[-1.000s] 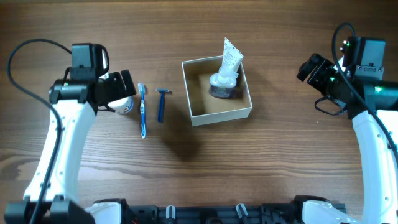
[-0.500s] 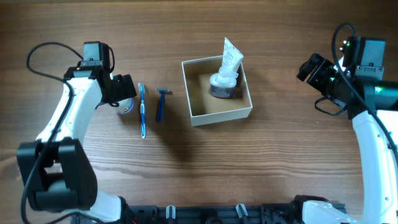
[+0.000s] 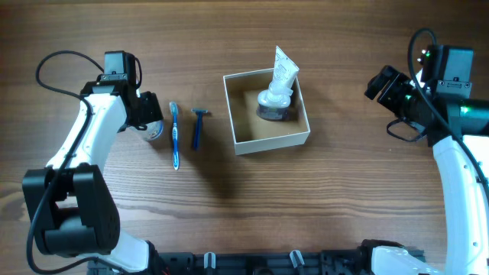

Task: Pack container
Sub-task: 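Reach the left gripper to the cotton-swab tub and grasp it, then carry the tub with the left gripper into the box and release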

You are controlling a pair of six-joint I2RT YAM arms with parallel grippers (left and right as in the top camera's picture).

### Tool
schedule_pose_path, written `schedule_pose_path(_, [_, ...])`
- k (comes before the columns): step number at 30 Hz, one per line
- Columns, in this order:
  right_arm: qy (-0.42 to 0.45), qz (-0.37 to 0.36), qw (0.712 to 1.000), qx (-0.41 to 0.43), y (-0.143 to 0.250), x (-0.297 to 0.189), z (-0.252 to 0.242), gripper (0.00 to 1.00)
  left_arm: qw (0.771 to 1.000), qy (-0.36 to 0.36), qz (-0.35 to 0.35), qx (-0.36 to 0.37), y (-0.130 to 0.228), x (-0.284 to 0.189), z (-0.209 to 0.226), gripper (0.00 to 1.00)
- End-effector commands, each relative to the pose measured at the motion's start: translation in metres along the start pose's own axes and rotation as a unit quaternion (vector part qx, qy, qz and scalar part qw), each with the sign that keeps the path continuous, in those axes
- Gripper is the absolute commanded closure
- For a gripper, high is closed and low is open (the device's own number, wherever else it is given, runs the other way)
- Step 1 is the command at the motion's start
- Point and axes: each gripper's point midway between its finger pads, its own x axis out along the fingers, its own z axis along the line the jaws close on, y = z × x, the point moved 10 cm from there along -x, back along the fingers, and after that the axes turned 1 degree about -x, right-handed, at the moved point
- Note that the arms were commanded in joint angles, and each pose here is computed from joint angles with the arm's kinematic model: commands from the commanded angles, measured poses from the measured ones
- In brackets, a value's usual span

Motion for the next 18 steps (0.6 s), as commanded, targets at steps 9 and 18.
schedule_pose_path(9, [-0.006,-0.001,1.000,0.005,-0.004,-0.001,0.002,0.00,1.000,0.016,-0.026,0.006,-0.013,-0.052,-0.005,0.37])
schedule_pose_path(18, [-0.007,-0.001,1.000,0.005,-0.004,-0.001,0.002,0.00,0.981,0.136,-0.115,0.072,0.001,-0.172,-0.063,0.34])
